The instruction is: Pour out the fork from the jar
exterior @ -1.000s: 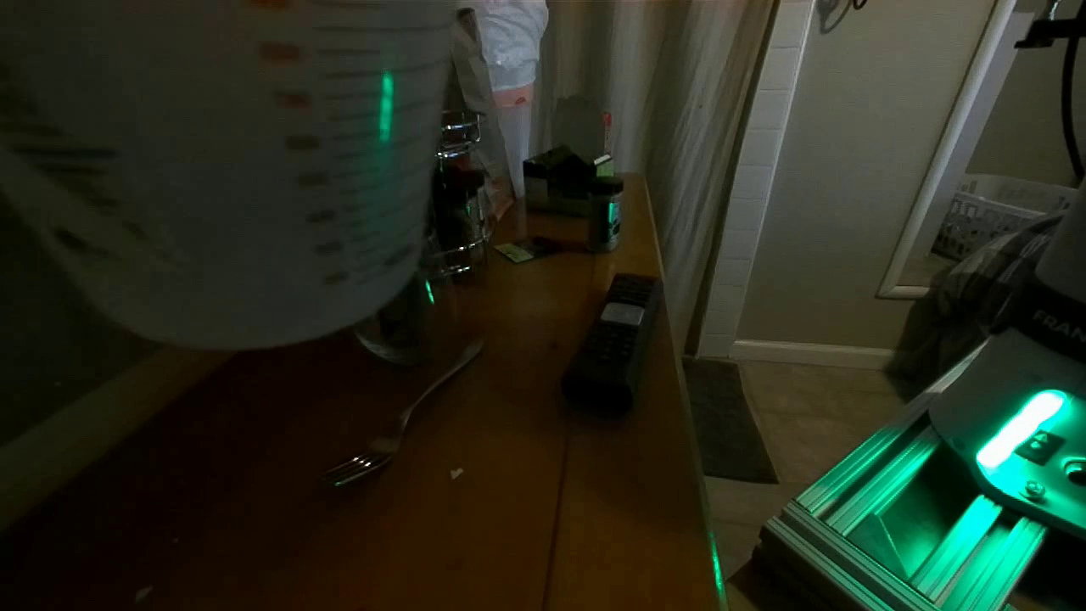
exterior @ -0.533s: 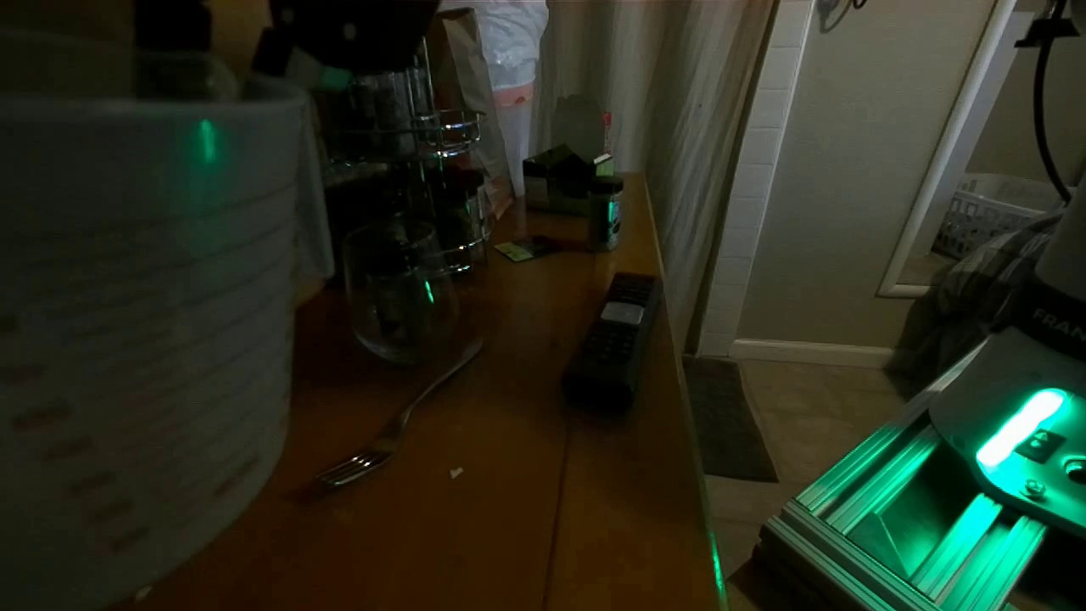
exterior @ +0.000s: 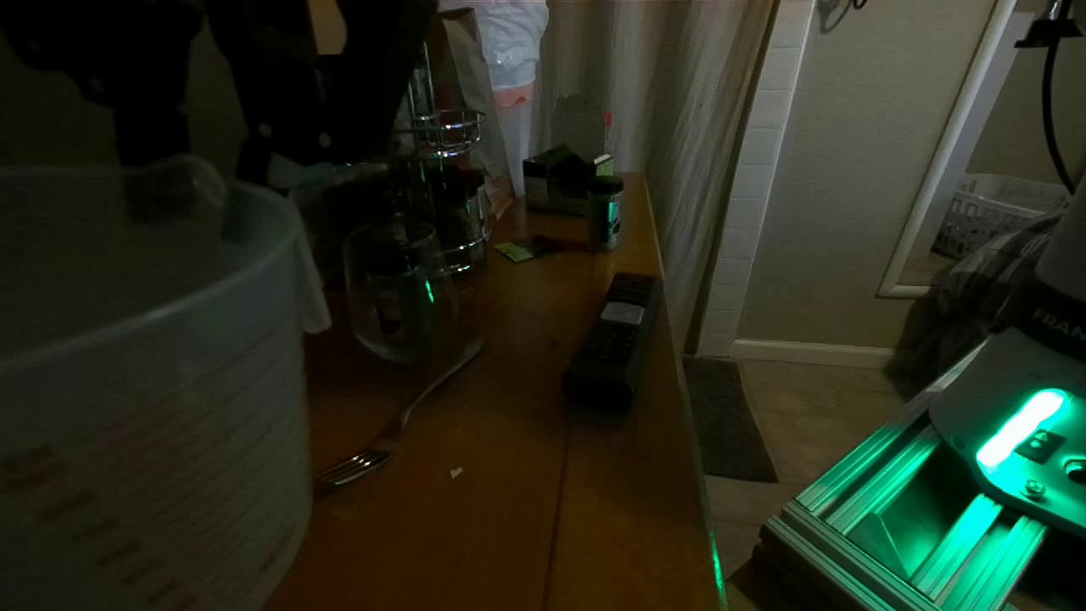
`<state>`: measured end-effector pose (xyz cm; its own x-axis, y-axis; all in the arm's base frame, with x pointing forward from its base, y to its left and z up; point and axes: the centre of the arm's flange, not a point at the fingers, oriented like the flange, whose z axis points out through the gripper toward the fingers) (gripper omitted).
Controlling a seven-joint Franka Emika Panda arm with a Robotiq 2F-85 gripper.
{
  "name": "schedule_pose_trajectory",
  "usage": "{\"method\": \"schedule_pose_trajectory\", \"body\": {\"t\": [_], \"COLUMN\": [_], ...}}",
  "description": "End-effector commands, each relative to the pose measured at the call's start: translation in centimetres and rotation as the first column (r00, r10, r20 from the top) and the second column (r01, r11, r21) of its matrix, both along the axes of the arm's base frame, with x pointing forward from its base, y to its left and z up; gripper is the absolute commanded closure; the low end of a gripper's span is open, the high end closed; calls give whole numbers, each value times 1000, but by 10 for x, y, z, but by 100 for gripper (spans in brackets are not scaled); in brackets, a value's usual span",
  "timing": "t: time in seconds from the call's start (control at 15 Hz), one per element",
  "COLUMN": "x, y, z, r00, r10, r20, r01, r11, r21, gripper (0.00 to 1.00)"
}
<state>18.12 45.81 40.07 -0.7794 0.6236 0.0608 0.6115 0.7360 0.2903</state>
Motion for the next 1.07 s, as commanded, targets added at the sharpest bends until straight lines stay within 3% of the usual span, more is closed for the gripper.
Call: {"method": "schedule_pose_trajectory", "body": {"t": [0.0, 0.47, 1.0], "x": [19, 50, 66], "y": [14, 26, 24], "z": [-13, -42, -69], "r00": [1000, 1000, 999], "r10": [-1, -7, -35], "r20": [12, -27, -42], "r01": [1, 8, 32], "r11": [1000, 1000, 997], "r21": [-31, 4, -66], "gripper": [90, 90, 90]}}
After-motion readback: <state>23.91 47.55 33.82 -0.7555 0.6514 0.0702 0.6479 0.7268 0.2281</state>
